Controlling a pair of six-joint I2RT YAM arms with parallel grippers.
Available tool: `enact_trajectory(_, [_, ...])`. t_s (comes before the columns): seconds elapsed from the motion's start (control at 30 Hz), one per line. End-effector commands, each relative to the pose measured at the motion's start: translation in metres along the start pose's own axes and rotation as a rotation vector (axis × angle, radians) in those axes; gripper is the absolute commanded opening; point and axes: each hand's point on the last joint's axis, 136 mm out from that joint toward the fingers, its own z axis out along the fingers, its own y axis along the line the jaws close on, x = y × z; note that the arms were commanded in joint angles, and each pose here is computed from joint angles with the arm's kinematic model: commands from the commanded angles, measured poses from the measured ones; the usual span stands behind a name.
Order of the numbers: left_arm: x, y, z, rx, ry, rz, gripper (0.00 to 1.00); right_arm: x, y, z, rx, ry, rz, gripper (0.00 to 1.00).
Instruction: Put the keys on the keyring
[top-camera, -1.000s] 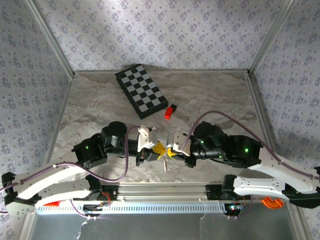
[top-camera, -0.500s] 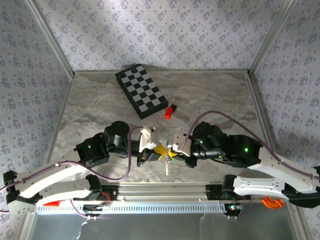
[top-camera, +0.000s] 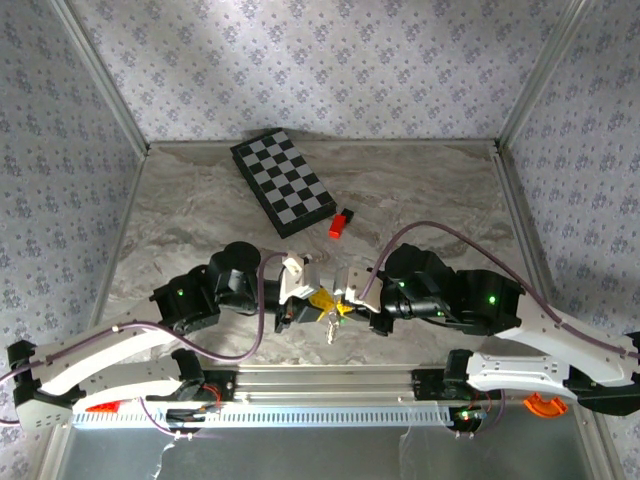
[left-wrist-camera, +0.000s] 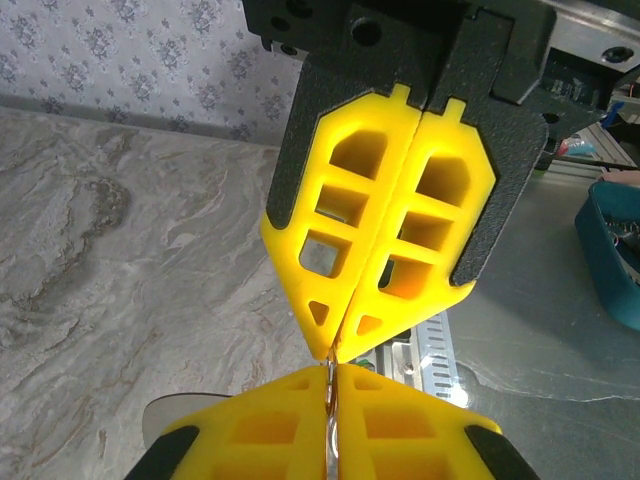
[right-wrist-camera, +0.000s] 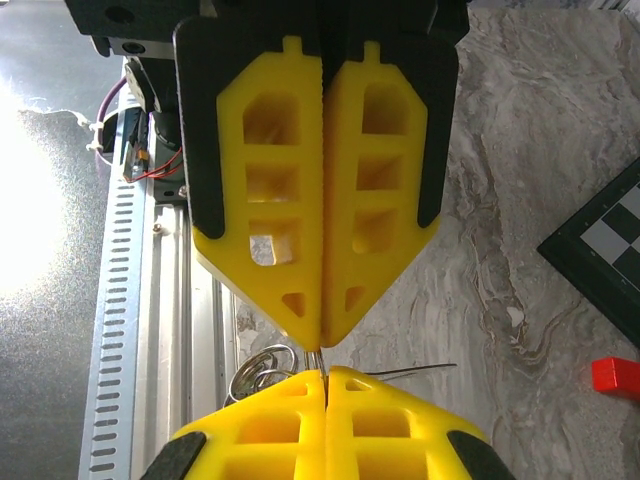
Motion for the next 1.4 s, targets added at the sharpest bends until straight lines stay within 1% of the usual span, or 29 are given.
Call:
enact_trajectory(0.0, [-0.006, -0.004, 0.001, 0.028, -0.023, 0.009, 0.09, -0.018, -0.001, -0.009, 0.01, -0.065, 0.005, 0.0])
enact_trajectory(0.17, [-0.005, -0.004, 0.0, 0.025, -0.025, 0.006, 0.11, -0.015, -0.001, -0.009, 0.01, -0.062, 0.009, 0.0])
enact_trajectory(0.43, [-0.002, -0.003, 0.001, 0.019, -0.019, 0.0, 0.1, -0.02, -0.003, -0.012, 0.02, -0.088, 0.012, 0.0])
enact_trajectory(0.53, [-0.001, -0.002, 0.001, 0.014, -0.019, -0.003, 0.13, -0.022, -0.004, -0.013, 0.021, -0.099, 0.012, 0.0])
enact_trajectory(0.6, [-0.003, -0.002, 0.0, 0.013, -0.024, -0.004, 0.15, -0.012, -0.002, -0.006, 0.017, -0.076, 0.015, 0.0])
enact_trajectory(0.73, [-0.003, -0.004, 0.0, 0.02, -0.02, -0.01, 0.16, -0.01, -0.003, -0.005, 0.019, -0.072, 0.017, 0.0])
enact_trajectory(0.8, [-0.002, -0.003, 0.0, 0.019, -0.018, -0.013, 0.14, -0.01, -0.003, -0.006, 0.021, -0.076, 0.015, 0.0])
enact_trajectory(0.9, [-0.002, -0.003, -0.001, 0.01, -0.024, -0.012, 0.07, -0.011, -0.002, -0.007, 0.021, -0.084, 0.011, 0.0])
enact_trajectory(1.1, [-0.002, -0.002, 0.0, 0.007, -0.02, -0.014, 0.07, -0.011, 0.0, -0.005, 0.005, -0.094, 0.018, 0.0])
enact_trajectory(1.17, [-0.001, -0.002, 0.0, 0.007, -0.019, -0.015, 0.09, -0.013, 0.0, -0.004, 0.004, -0.102, 0.017, 0.0])
enact_trajectory(1.27, [-0.003, -0.001, 0.0, 0.001, -0.021, -0.015, 0.09, -0.017, 0.001, -0.005, -0.004, -0.119, 0.014, 0.0])
enact_trajectory(1.3, [-0.002, 0.0, 0.0, -0.002, -0.021, -0.016, 0.08, -0.018, 0.001, -0.005, -0.006, -0.123, 0.014, 0.0])
enact_trajectory(1.37, [-0.004, 0.001, -0.002, -0.013, -0.028, -0.011, 0.02, -0.018, 0.002, -0.005, -0.01, -0.124, 0.014, 0.0])
